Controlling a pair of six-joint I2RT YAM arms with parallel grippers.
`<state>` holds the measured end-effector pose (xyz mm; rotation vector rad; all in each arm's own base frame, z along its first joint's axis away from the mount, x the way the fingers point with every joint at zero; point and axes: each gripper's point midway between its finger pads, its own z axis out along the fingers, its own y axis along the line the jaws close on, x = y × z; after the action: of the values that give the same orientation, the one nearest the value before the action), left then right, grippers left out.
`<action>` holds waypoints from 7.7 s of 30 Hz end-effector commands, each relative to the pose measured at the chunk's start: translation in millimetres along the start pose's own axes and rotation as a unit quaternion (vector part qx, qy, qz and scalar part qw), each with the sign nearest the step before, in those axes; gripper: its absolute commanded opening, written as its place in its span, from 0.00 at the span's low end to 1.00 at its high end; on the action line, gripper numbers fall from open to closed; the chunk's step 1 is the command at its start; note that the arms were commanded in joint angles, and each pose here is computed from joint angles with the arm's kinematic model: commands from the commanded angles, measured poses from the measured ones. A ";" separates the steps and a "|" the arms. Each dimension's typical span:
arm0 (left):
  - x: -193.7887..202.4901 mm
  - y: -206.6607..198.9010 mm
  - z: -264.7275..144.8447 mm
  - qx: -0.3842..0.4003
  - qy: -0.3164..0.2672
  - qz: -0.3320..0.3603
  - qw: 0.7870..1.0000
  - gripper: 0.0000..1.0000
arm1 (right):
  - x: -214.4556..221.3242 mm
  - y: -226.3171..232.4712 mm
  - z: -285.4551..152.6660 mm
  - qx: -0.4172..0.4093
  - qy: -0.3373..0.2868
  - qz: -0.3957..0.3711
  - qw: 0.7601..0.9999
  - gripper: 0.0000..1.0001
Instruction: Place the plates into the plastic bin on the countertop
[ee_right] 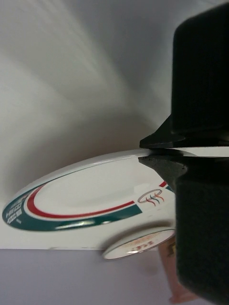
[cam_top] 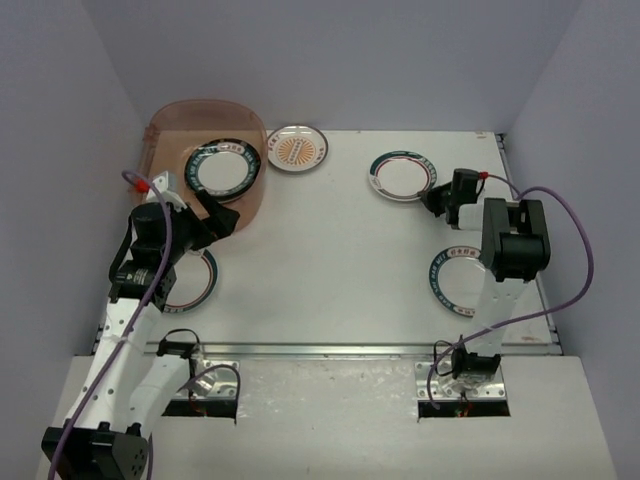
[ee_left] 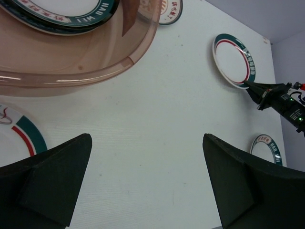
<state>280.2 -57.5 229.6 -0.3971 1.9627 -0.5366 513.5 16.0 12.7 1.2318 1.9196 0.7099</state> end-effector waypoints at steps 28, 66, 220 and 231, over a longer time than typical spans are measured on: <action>9.4 -117.7 39.6 0.198 0.108 0.045 0.973 0.14 | 234.2 162.9 -280.5 -0.410 0.280 -0.285 0.820 0.00; -208.2 102.1 173.2 -0.181 -0.167 -0.211 0.946 0.00 | 174.0 69.9 -265.4 -0.335 0.220 -0.291 0.869 0.99; -111.4 115.6 269.4 -0.197 0.110 -0.127 0.966 1.00 | 121.6 53.2 -266.3 -0.189 0.055 -0.402 0.894 0.99; -139.4 116.9 225.6 -0.264 0.048 -0.110 0.957 1.00 | 106.3 63.5 -283.1 -0.187 0.025 -0.418 0.888 0.99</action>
<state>544.8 53.1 113.6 -0.9836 2.3163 -0.2303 280.2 126.7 164.2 0.1063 2.0619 0.6177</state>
